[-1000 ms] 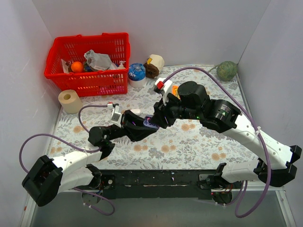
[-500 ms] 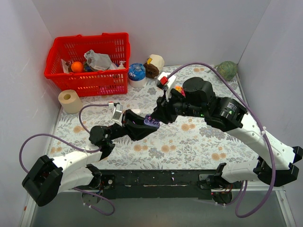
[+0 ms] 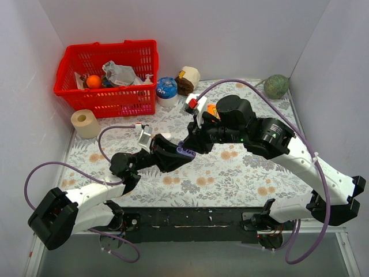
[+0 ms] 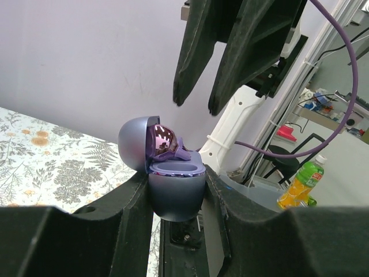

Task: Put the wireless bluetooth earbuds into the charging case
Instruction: Place the earbud in the charging case.

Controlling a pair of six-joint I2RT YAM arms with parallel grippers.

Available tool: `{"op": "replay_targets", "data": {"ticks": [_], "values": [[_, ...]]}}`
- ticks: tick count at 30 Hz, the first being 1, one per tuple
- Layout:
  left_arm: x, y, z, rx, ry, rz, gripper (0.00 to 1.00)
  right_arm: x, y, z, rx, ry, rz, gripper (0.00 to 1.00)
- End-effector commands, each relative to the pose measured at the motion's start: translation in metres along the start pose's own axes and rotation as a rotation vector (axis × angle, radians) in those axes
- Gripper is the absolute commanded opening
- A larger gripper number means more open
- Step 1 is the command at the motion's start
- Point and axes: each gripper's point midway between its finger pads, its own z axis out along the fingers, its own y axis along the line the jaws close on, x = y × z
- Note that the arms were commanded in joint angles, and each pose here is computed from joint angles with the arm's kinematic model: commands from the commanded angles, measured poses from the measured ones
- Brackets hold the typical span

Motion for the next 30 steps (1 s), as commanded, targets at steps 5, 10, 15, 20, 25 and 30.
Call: {"op": "replay_targets", "data": {"ticks": [5, 10, 15, 20, 25, 30], "values": [[-0.007, -0.008, 0.004, 0.031, -0.010, 0.017, 0.00, 0.013, 0.006, 0.005, -0.033, 0.056, -0.020, 0.28], [-0.008, -0.008, 0.004, 0.032, -0.011, 0.020, 0.00, 0.015, 0.003, 0.004, -0.021, 0.063, -0.018, 0.28], [-0.009, -0.008, 0.005, 0.035, -0.010, 0.024, 0.00, 0.021, 0.003, 0.007, -0.023, 0.075, -0.014, 0.31], [-0.008, -0.009, 0.005, 0.042, -0.004, 0.030, 0.00, 0.026, 0.002, 0.010, -0.024, 0.090, -0.008, 0.37], [-0.009, -0.010, 0.005, 0.045, -0.001, 0.042, 0.00, 0.027, 0.000, 0.013, -0.014, 0.097, -0.008, 0.37], [-0.009, -0.011, 0.006, 0.046, 0.000, 0.048, 0.00, 0.032, 0.001, 0.015, -0.020, 0.117, -0.006, 0.32]]}}
